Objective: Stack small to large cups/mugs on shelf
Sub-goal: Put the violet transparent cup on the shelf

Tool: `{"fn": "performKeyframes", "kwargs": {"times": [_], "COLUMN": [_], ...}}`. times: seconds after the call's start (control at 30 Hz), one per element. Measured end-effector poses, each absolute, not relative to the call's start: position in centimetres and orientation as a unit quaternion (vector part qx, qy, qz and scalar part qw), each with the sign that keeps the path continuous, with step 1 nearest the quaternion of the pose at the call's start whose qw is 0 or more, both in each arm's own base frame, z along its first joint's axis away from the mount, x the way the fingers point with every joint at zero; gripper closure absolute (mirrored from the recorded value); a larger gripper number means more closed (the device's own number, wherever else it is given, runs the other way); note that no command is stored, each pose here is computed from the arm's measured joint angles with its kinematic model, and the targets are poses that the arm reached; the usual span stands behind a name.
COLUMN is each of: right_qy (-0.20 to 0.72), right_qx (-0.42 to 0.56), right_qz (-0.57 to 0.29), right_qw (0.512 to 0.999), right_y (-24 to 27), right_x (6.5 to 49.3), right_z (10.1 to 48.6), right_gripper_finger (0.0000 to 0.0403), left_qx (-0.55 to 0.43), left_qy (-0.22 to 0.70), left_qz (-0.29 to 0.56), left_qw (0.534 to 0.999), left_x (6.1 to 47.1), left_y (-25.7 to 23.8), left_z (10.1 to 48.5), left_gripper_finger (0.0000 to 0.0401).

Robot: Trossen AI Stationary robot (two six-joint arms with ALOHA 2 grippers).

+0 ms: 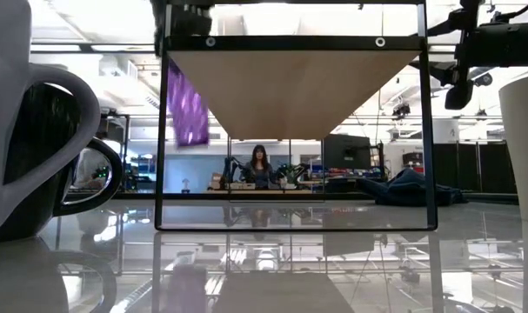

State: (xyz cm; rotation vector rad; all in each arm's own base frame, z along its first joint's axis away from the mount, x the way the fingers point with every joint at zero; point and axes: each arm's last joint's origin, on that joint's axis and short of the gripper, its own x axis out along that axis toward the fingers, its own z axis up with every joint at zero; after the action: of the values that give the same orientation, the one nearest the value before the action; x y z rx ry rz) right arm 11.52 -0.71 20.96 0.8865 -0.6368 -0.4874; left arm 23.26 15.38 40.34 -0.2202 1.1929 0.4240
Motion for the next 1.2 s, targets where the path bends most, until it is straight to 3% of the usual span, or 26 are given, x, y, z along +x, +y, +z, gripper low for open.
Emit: {"fn": "performKeyframes", "kwargs": {"times": [0.3,0.7,0.9,1.2], "right_qy": [-0.291,-0.084,-0.069,-0.036], "right_qx": [0.402,0.414,0.394,0.398], "right_qz": [-0.253,-0.408,-0.400,-0.357], "right_qw": [0.830,0.809,0.825,0.845], "right_y": [-0.8,-1.1,-1.2,-0.9], "right_x": [11.9,11.7,11.2,11.5], "right_z": [22.5,27.9,31.1,31.8], "right_gripper_finger": [0.0212,0.0211,0.0211,0.0212], "left_qx": [-0.244,-0.288,-0.303,-0.301], "left_qy": [0.423,0.434,0.356,0.379], "left_qz": [0.258,0.249,0.254,0.280], "left_qw": [0.833,0.817,0.847,0.829], "left_x": [24.5,29.8,30.8,32.7], "left_y": [14.1,13.7,14.2,15.3], "left_z": [47.0,44.6,45.6,43.5], "left_gripper_finger": [0.0401,0.0401,0.0401,0.0401]}}
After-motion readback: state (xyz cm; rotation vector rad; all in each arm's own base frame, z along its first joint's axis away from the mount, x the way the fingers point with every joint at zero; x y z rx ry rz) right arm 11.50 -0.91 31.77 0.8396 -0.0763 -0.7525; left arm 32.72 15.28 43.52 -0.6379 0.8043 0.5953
